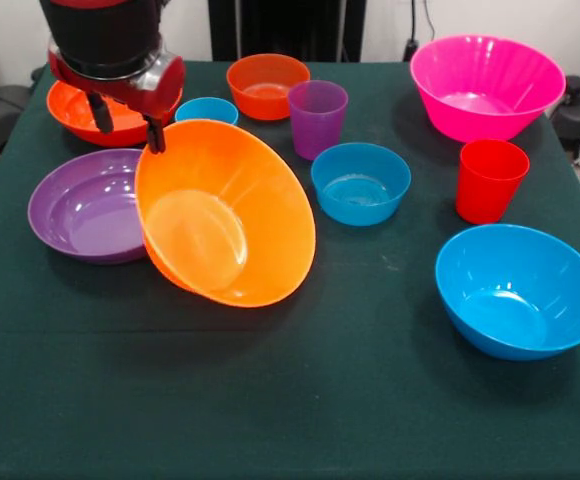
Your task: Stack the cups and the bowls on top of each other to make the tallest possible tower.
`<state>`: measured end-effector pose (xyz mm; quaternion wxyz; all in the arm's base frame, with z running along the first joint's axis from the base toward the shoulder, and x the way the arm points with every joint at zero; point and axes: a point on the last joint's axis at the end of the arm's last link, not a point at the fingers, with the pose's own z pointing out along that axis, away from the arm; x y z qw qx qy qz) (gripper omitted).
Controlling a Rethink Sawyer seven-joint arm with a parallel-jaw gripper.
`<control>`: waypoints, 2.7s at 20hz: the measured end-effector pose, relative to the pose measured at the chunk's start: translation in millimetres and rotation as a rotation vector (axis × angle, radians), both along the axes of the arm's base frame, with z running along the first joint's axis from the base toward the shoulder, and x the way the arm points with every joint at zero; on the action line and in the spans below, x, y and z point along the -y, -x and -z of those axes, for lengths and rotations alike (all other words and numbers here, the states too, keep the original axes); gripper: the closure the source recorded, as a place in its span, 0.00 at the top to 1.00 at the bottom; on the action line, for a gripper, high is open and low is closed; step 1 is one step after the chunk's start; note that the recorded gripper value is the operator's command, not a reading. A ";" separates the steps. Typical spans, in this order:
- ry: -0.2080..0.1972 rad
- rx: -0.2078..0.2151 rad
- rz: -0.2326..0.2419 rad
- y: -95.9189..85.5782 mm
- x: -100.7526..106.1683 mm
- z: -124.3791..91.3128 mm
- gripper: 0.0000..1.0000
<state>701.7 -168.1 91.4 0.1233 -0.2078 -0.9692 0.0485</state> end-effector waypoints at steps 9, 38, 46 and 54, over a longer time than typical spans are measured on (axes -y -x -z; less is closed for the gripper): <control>0.039 0.062 0.005 -25.5 11.1 -37.8 1.00; 0.013 0.181 0.033 -51.2 8.3 -43.2 1.00; -0.004 0.198 0.036 -57.0 -1.9 -45.7 1.00; -0.027 0.205 0.046 -61.0 -9.8 -48.8 1.00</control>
